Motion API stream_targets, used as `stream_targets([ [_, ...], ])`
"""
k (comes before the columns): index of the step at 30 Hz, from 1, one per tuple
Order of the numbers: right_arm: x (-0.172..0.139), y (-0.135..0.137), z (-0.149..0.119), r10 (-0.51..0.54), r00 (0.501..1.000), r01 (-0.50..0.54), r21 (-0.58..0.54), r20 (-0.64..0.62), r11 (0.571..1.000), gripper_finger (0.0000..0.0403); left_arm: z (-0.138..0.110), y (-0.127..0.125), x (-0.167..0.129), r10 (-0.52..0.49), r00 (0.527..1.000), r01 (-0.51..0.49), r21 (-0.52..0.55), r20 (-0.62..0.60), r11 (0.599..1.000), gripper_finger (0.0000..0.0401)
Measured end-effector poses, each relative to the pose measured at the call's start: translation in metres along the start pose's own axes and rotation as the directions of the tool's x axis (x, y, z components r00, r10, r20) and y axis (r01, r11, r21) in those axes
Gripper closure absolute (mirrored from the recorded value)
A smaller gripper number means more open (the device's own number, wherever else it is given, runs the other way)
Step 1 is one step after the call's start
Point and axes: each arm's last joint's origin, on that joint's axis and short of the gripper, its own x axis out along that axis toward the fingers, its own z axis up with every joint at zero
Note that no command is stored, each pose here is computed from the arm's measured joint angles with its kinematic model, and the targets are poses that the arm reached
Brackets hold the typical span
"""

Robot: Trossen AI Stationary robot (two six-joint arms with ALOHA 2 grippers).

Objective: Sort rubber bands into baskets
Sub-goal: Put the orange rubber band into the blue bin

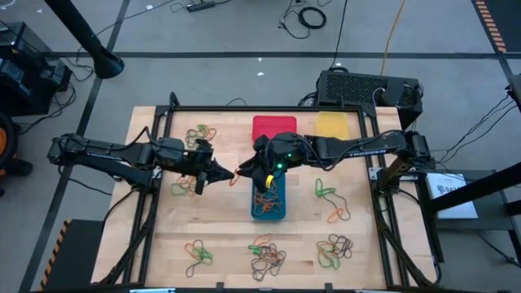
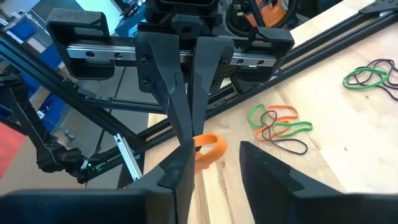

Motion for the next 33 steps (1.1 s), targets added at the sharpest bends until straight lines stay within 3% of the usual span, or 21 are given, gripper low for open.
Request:
stream_targets([
  [8,0.0,0.0,0.0,-0.001,1.0,0.001,-0.011,0.001,1.0,0.0389,0.0,0.0,0.0,0.005,1.0,-0.005,-0.002,-0.002,1.0,0.0399],
  [12,0.0,0.0,0.0,-0.001,1.0,0.001,-0.013,0.002,1.0,0.0396,-0.004,0.005,0.0,0.089,0.996,-0.089,-0.012,-0.012,0.996,0.0395],
  [18,0.0,-0.001,-0.001,-0.011,1.0,0.011,-0.014,-0.011,1.0,0.0401,-0.01,0.01,-0.001,0.145,0.987,-0.144,0.018,-0.068,0.989,0.033],
  [23,-0.002,-0.005,-0.017,-0.089,0.985,0.089,-0.003,-0.15,0.996,0.0402,-0.013,0.017,-0.005,0.203,0.972,-0.203,0.017,-0.121,0.979,0.0265],
  [28,-0.009,-0.004,-0.047,-0.198,0.901,0.216,0.004,-0.387,0.976,0.0402,-0.027,0.026,-0.017,0.263,0.915,-0.272,0.014,-0.307,0.962,0.0233],
  [31,-0.014,-0.001,-0.062,-0.257,0.843,0.288,-0.008,-0.472,0.958,0.0402,-0.039,0.034,-0.025,0.341,0.834,-0.366,0.028,-0.433,0.93,0.0231],
  [33,-0.016,0.002,-0.068,-0.314,0.825,0.339,-0.033,-0.471,0.94,0.0402,-0.048,0.04,-0.033,0.403,0.751,-0.442,0.055,-0.523,0.895,0.023],
])
